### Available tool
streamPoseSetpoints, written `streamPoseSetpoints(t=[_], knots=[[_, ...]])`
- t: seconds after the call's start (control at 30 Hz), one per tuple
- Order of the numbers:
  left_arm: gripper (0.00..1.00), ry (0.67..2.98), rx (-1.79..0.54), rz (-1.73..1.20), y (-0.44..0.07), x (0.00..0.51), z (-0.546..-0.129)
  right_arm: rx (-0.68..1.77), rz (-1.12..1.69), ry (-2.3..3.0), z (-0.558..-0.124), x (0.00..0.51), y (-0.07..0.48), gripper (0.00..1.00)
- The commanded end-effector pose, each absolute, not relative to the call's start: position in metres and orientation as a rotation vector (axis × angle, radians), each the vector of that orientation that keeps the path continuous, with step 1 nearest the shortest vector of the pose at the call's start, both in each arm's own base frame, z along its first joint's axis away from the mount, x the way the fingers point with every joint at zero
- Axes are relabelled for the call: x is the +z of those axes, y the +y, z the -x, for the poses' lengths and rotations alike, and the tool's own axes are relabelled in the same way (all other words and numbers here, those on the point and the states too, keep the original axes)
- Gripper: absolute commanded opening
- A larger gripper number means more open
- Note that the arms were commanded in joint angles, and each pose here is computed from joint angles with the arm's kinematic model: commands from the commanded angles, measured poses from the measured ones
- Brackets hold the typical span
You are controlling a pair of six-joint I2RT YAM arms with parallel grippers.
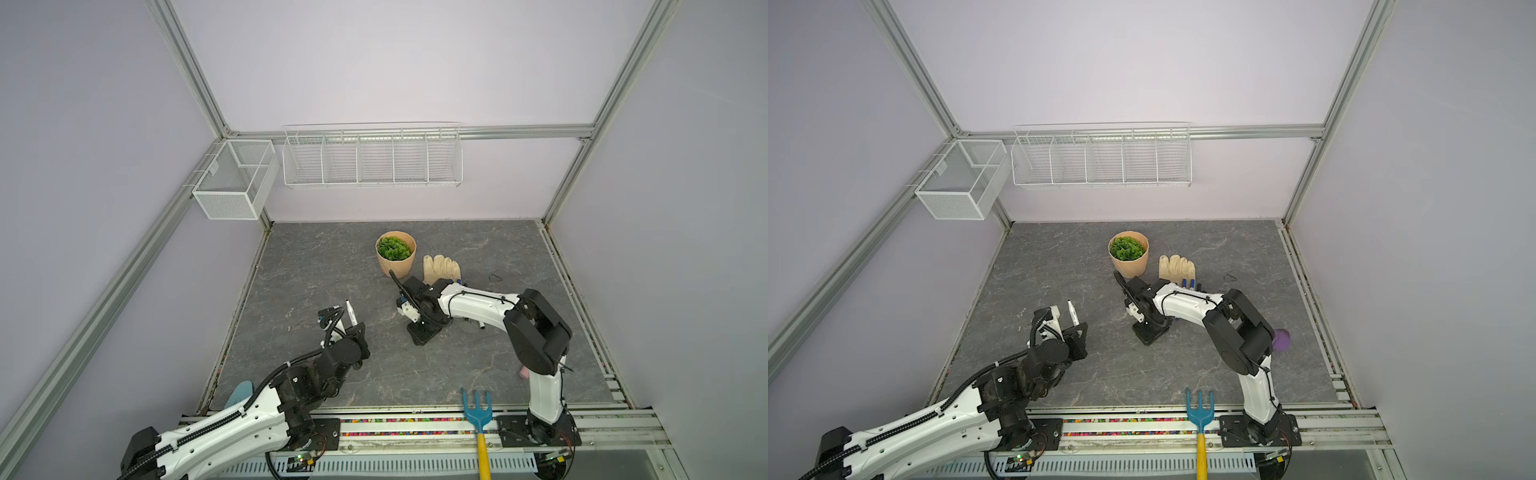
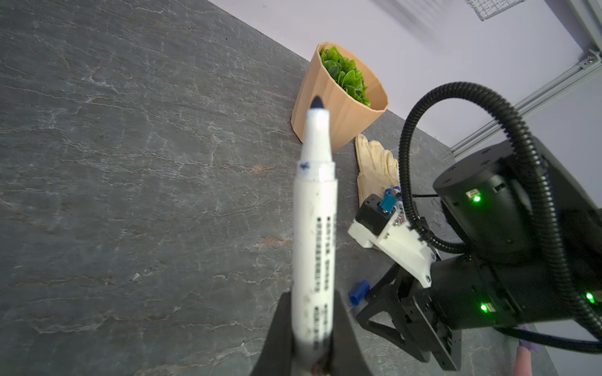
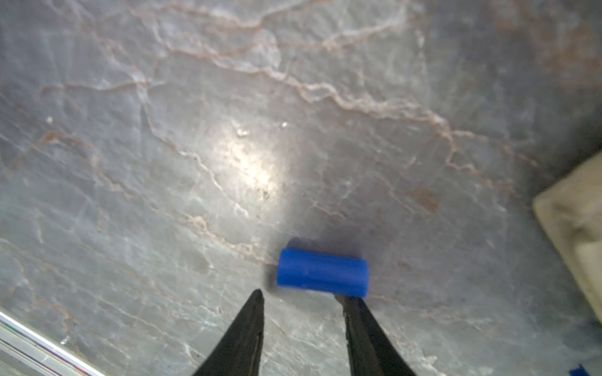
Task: Insert the pens into the pen caps
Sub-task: 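Lift the blue cap with the right gripper and carry it above the marker tip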
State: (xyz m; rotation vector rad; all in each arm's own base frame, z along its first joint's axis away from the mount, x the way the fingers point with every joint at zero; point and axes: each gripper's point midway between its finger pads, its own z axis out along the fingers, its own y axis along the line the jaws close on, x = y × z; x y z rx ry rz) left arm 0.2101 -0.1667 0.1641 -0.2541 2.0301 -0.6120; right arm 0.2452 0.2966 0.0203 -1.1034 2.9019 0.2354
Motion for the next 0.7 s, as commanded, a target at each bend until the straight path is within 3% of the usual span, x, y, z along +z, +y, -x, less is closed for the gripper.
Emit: streamPoseSetpoints(t=[0.0,0.37,0.67], knots=[[0.0,2.017,-0.588,0.27,-0.161,0.171,-0.213,0.225,1.065,2.938,-0.252,0.008,0.296,0.46],[0.0,2.017,-0.585,0.269,-0.156,0.168,-0.21,0.401,1.024,2.964,-0.261,0.013,0.331,0.5],[0.0,2.007,-0.583,0.28,-0.149,0.17,-0.208,0.154,0.951,3.005,-0.277,-0.005,0.318,0.49]])
